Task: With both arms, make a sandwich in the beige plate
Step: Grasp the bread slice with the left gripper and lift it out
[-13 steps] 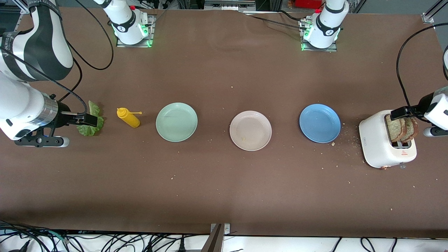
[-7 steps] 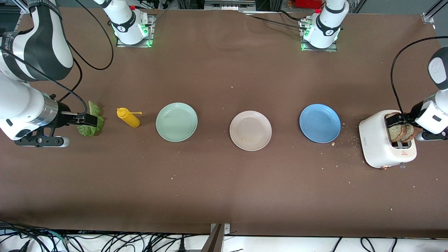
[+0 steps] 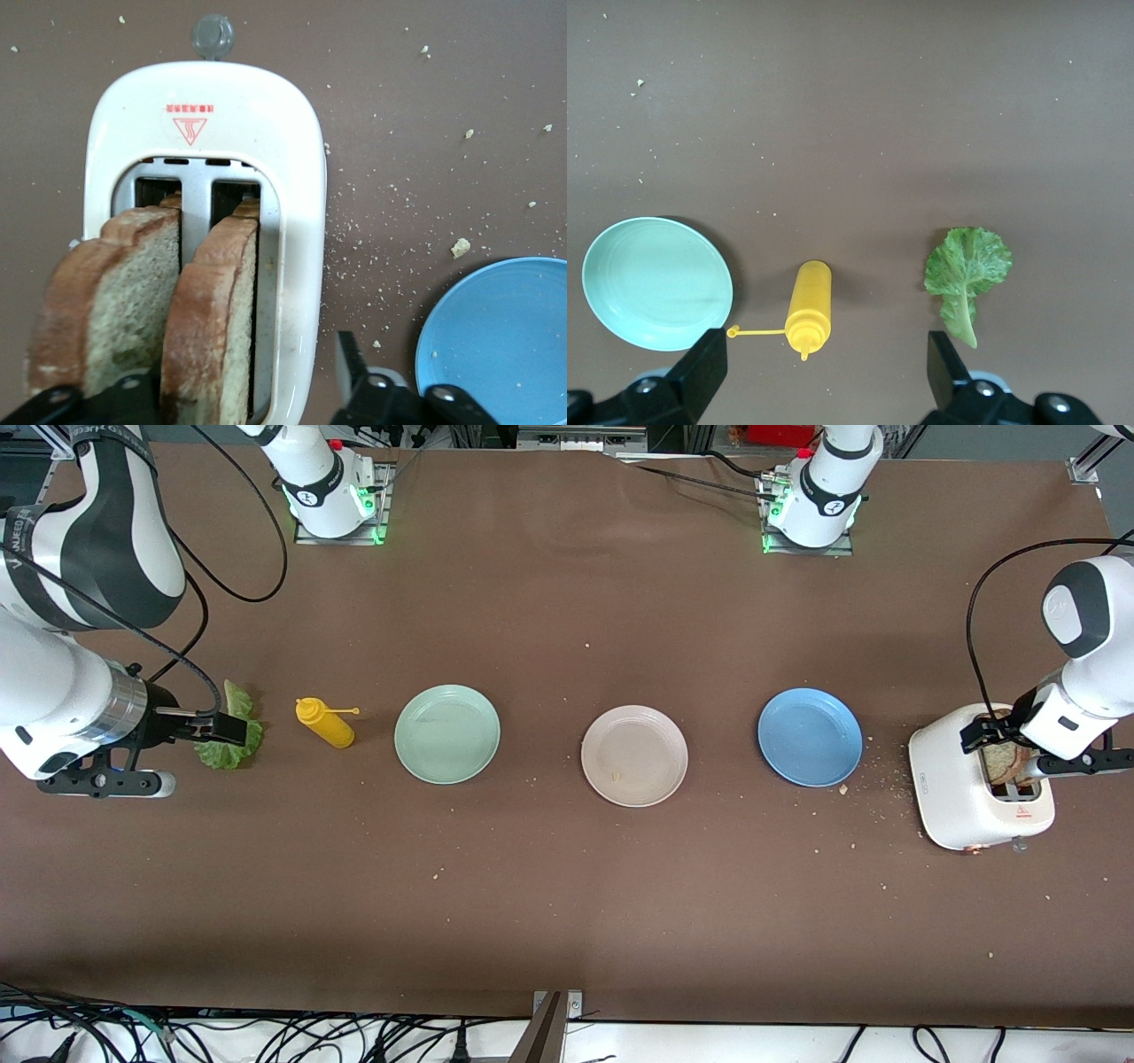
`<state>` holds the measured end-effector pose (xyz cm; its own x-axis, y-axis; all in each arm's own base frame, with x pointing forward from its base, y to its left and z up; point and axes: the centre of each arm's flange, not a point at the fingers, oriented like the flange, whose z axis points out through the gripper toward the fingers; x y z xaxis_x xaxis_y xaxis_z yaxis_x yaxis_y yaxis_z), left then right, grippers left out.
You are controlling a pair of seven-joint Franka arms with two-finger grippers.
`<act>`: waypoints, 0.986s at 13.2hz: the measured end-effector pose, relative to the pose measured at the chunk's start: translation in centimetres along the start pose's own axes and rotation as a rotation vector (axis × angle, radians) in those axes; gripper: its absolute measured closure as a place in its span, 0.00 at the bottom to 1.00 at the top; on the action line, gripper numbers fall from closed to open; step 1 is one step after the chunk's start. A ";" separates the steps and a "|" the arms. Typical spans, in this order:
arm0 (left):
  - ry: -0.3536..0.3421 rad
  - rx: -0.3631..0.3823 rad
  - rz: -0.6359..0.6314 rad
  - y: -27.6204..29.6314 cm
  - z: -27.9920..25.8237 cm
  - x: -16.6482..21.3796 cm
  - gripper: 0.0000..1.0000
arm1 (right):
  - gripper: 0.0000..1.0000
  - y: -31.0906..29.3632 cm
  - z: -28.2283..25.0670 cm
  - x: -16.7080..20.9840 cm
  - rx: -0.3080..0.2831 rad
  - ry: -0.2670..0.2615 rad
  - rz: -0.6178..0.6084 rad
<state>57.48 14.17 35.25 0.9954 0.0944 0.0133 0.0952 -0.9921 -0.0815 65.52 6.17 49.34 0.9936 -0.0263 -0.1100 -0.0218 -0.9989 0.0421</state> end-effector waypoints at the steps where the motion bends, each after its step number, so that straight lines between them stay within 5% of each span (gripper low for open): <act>1: 0.004 0.001 -0.002 -0.1 -0.3 0.0 0.44 | 0.00 0.0 0.0 0.0 0.000 0.000 0.000; 4: 0.007 0.006 -0.005 -0.2 -1.7 -0.3 0.77 | 0.00 0.0 0.0 0.0 0.000 0.000 0.000; 6: 0.008 0.008 -0.006 -0.3 -2.3 -0.5 0.89 | 0.00 0.0 0.0 0.0 0.000 0.000 0.000; 13: -0.068 0.014 -0.014 -0.7 -7.8 -0.6 0.89 | 0.00 0.0 0.0 0.0 0.029 -0.005 0.006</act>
<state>56.75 14.17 43.05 0.9920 0.1146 -0.0532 0.1092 -0.9894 -0.0954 65.51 6.22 49.34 0.9929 -0.0324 -0.1145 -0.0310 -0.9994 0.0137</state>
